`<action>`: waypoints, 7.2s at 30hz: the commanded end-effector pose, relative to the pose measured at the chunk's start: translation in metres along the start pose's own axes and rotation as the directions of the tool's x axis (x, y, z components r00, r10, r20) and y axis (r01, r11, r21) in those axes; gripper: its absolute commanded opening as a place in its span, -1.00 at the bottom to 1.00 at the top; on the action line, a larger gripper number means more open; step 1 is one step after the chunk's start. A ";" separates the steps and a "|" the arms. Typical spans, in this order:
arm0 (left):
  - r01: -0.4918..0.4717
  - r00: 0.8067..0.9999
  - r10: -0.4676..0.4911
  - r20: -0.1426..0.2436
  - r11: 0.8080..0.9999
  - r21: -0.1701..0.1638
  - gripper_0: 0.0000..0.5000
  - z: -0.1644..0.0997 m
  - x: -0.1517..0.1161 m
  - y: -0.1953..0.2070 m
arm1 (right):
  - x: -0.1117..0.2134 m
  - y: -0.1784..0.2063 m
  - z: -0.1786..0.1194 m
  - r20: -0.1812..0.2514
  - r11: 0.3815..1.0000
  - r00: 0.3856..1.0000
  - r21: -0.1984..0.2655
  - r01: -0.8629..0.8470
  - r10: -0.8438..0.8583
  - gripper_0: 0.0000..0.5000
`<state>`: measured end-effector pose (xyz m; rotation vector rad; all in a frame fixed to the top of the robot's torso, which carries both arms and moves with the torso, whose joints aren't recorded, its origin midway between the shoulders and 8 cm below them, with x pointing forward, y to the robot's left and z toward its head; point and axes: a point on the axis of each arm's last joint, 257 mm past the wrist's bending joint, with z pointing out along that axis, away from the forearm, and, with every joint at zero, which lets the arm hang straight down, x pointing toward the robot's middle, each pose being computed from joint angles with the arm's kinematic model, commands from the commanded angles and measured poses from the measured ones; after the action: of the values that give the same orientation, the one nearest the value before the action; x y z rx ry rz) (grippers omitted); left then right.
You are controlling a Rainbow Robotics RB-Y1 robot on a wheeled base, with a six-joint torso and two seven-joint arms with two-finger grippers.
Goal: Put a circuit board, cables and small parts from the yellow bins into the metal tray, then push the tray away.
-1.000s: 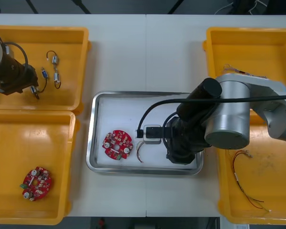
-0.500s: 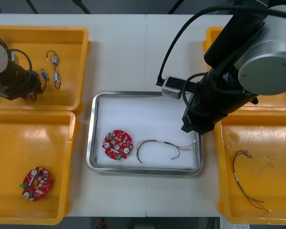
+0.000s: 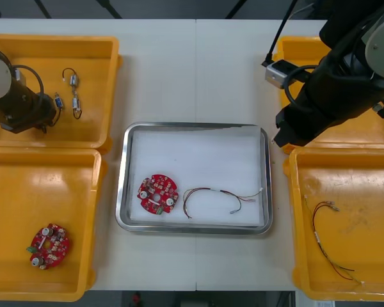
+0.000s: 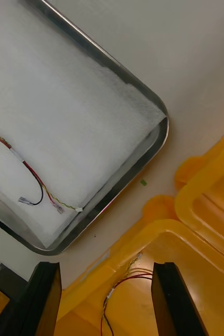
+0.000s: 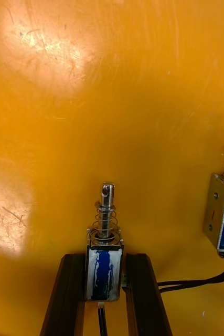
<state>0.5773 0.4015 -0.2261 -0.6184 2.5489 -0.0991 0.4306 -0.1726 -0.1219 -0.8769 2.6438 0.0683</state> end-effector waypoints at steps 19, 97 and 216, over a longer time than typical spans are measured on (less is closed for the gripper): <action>0.025 0.991 -0.025 0.129 1.000 0.004 -1.00 -0.053 -0.068 -0.020 | -0.006 -0.117 -0.047 0.085 0.837 0.840 0.078 -0.542 0.536 1.00; 0.006 0.993 -0.012 0.120 0.999 0.052 0.56 -0.019 -0.042 -0.022 | -0.066 -0.263 0.050 0.134 0.888 0.892 0.240 0.393 -0.431 1.00; 0.112 0.993 -0.104 -0.064 0.983 0.143 -1.00 -0.137 0.128 -0.163 | -0.022 -0.196 -0.075 0.081 0.961 0.958 0.022 0.275 -0.276 -1.00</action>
<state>0.4873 0.2074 -0.1288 -0.7007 2.5503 -0.3346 0.5404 -0.3149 -0.0504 -1.2496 2.4417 0.0975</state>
